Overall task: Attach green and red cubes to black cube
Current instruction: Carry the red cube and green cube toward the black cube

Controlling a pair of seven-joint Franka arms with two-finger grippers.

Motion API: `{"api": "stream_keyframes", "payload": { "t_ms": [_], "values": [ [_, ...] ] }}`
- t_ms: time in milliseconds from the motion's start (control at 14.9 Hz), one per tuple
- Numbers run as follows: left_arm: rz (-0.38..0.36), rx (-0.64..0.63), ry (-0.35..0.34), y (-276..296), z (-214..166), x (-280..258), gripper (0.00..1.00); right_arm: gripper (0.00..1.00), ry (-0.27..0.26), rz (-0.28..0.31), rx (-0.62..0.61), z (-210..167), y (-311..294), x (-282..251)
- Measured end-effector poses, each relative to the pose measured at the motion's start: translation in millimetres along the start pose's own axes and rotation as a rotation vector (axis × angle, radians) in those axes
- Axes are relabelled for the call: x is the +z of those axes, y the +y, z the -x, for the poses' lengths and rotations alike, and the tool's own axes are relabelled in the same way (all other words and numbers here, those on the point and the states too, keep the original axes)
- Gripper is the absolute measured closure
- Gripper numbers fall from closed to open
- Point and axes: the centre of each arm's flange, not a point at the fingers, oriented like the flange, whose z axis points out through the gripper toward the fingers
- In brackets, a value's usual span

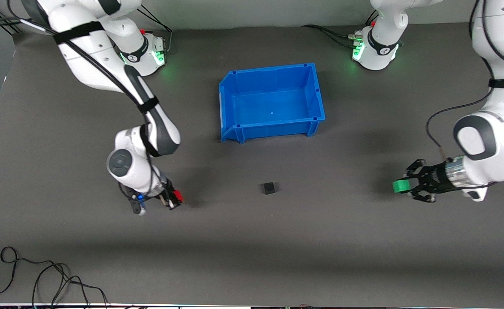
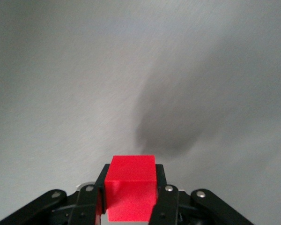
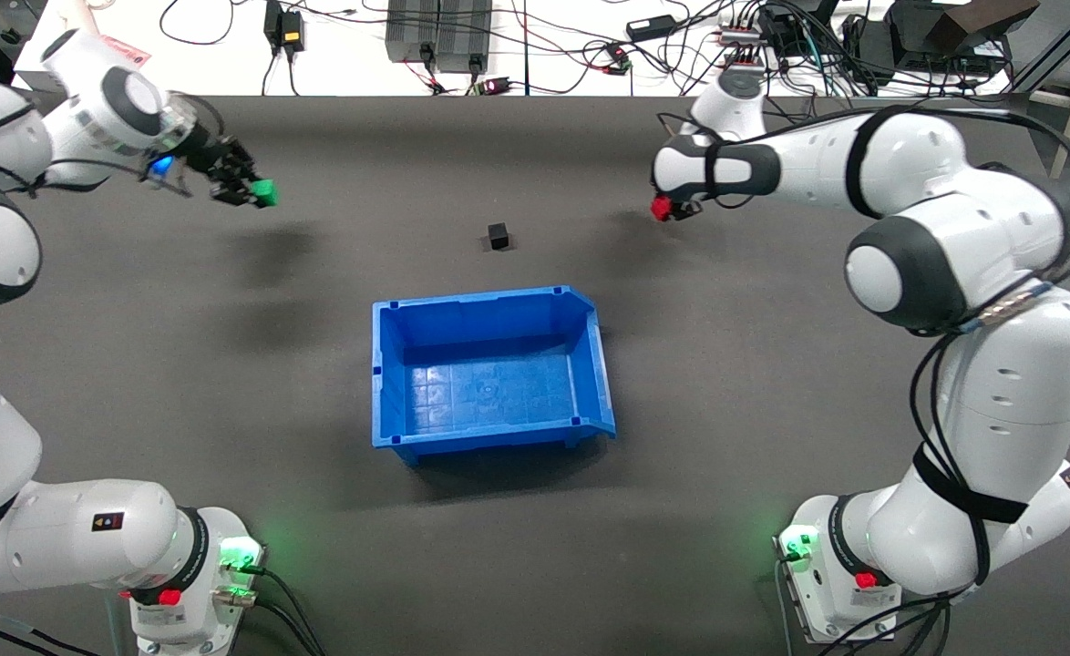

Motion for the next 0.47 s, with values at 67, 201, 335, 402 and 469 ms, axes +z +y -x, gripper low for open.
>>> {"api": "stream_keyframes", "payload": {
  "t_ms": [67, 201, 335, 402, 469],
  "values": [
    [-0.011, -0.015, 0.003, -1.8, 24.1, 8.8, 0.63, 0.6, -0.001, -0.01, 0.027, 10.3, -8.6, 2.9],
    [-0.027, -0.032, 0.01, -8.3, 66.3, 27.3, 0.63, 0.6, -0.007, -0.03, 0.077, 30.1, -22.9, 4.0],
    [-0.016, -0.044, 0.019, -14.4, 103.2, 43.7, 0.63, 0.6, -0.024, -0.052, 0.11, 53.8, -35.4, 0.4],
    [-0.01, -0.049, 0.023, -18.1, 120.4, 52.2, 0.63, 0.6, -0.038, -0.061, 0.111, 67.1, -40.5, -1.3],
    [-0.002, -0.052, 0.026, -21.9, 137.0, 61.3, 0.63, 0.6, -0.054, -0.067, 0.112, 80.3, -44.4, -1.9]
  ]
}}
